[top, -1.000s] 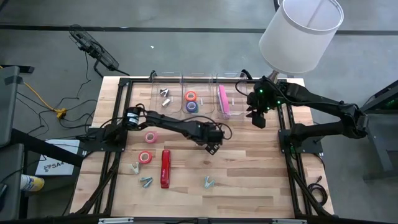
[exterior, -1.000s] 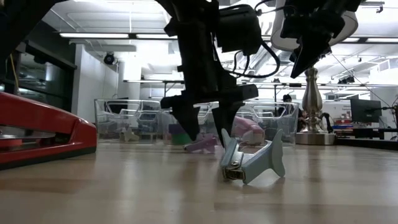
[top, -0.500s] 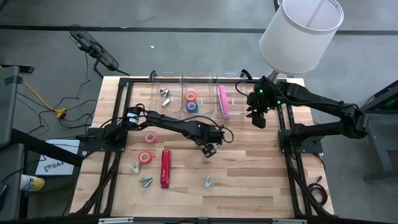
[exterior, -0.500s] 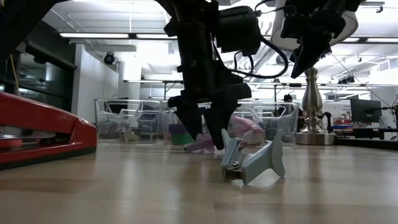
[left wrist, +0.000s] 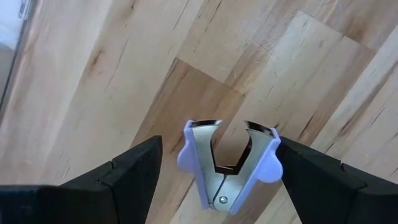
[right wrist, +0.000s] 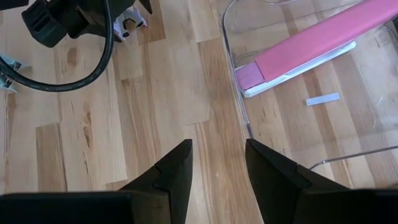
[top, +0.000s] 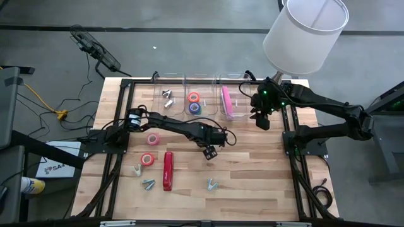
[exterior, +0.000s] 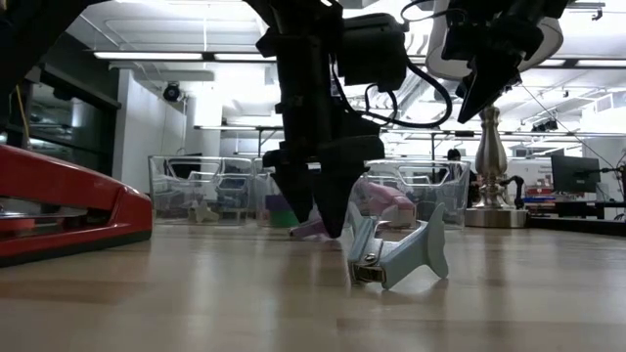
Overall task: Pick and place Stapler, Stapler remover, tape
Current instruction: Put the violet staple remover into the left transparent bin
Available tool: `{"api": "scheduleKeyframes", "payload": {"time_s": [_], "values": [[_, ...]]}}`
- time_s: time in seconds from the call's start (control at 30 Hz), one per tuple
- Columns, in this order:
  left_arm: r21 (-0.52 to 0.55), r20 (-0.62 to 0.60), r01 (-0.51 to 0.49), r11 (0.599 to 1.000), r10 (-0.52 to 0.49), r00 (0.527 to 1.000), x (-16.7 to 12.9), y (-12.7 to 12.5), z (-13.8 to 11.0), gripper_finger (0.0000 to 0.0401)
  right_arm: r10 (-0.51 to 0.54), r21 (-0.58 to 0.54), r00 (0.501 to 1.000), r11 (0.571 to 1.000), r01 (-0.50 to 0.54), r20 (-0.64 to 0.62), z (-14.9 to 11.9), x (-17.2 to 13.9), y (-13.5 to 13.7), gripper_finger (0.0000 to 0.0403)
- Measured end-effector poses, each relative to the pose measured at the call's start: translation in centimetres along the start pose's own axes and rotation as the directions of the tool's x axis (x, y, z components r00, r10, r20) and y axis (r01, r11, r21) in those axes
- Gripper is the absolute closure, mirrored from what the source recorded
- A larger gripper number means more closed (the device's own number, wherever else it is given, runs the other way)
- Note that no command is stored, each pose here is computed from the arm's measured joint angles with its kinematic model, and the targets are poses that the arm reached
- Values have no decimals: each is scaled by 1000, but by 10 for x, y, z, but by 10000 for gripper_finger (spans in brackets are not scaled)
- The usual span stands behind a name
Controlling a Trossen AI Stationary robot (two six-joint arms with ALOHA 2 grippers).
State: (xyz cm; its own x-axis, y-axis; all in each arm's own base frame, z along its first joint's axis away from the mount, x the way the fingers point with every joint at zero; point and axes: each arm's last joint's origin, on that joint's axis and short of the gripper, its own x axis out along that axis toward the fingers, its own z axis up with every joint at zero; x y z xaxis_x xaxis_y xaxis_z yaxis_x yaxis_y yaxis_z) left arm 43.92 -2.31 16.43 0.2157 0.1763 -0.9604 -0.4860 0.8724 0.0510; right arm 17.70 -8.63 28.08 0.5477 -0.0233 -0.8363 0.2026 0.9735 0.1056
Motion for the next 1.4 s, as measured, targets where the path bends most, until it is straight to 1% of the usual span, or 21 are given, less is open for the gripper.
{"api": "scheduleKeyframes", "payload": {"time_s": [0.1, 0.2, 0.7, 0.8, 1.07, 1.4], "values": [[-1, 2, 2, 1000, -2, 1000, 1, 0, 0, 103, 0, 1, 1000, 1000, 0, 0, 0, 0, 0, 263], [0, 0, 1, 1000, -1, 1000, 2, -1, 0, 123, 0, 2, 1000, 1000, 0, 0, 0, 0, 0, 263], [-6, -1, -4, 1000, 4, 1000, 2, 0, 0, 289, 0, 2, 1000, 1000, 0, 0, 0, 0, 0, 263], [-7, -1, -5, 1000, 5, 1000, 2, 0, 0, 316, 0, 3, 1000, 1000, 0, 0, 0, 0, 0, 263], [-21, -12, -11, 1000, 11, 1000, 2, 0, -1, 317, -1, 3, 1000, 1000, 1, 0, 0, 0, 0, 263], [-44, -82, -55, 998, 51, 995, 1, 4, -8, 317, -1, 3, 1000, 1000, 1, 0, 0, 0, 0, 263]]}}
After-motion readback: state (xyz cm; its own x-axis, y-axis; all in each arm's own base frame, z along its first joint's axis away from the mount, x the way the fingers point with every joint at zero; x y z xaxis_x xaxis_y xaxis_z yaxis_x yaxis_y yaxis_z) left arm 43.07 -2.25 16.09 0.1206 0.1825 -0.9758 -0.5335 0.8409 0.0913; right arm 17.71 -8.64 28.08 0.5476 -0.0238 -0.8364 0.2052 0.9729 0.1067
